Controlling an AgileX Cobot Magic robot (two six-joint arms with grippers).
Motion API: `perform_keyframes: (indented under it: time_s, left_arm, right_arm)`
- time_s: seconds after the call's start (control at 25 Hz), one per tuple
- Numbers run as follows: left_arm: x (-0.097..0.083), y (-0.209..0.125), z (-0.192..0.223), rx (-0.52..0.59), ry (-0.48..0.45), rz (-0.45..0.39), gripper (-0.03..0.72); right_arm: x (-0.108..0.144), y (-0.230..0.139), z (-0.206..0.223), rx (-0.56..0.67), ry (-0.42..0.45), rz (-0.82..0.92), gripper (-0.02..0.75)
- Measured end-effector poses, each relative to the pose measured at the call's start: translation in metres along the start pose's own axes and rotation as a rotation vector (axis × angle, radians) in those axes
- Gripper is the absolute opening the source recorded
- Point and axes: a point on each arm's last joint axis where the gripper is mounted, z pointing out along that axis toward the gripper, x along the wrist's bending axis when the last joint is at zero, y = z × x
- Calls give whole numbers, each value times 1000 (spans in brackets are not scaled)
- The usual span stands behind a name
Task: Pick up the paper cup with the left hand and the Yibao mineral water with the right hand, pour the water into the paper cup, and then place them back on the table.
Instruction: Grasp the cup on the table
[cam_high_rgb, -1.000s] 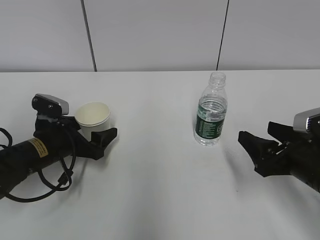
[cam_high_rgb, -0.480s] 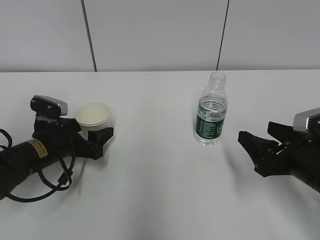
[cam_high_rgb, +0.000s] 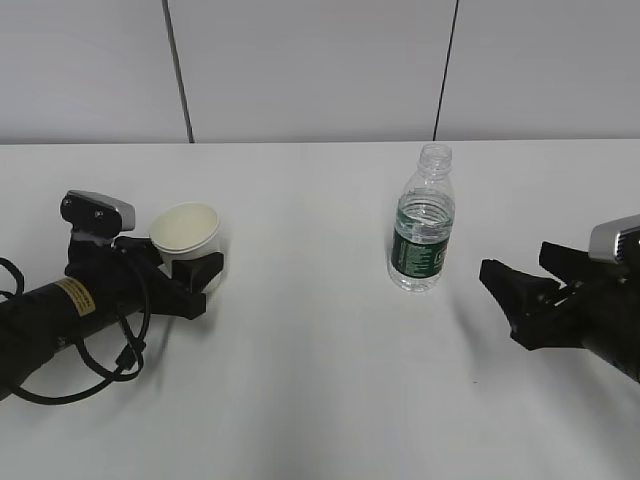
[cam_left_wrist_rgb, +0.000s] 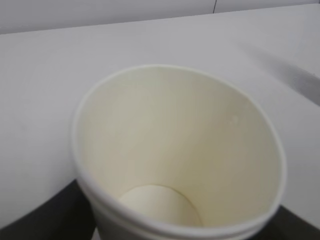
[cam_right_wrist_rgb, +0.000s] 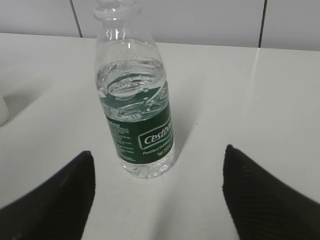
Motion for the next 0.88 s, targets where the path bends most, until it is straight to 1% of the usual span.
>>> perform_keyframes:
  time_s: [0.16,0.24,0.44,0.6,0.72,0.8,0.88]
  left_arm:
    - [0,0,0,0,-2,1,444]
    - [0,0,0,1,-5,2,444]
    - [-1,0,0,2,-9,4,444]
    - [-1,0,0,3,-14,7,444]
    - [-1,0,0,3,-15,7,444]
    - [-1,0,0,3,-15,7,444]
    - [-1,0,0,2,-16,7,444]
  right_arm:
    - [0,1,1,-4,-2,0,599]
    - [-1,5,5,-21,2,-6,619]
    - [-2,15,16,-64,12,-21,628]
    - [-3,14,23,-65,23,-26,629]
    - [-5,-1,43,-14,51,-17,629]
    - [-5,-1,43,-14,51,-17,629]
    - [-8,-16,67,21,80,2,629]
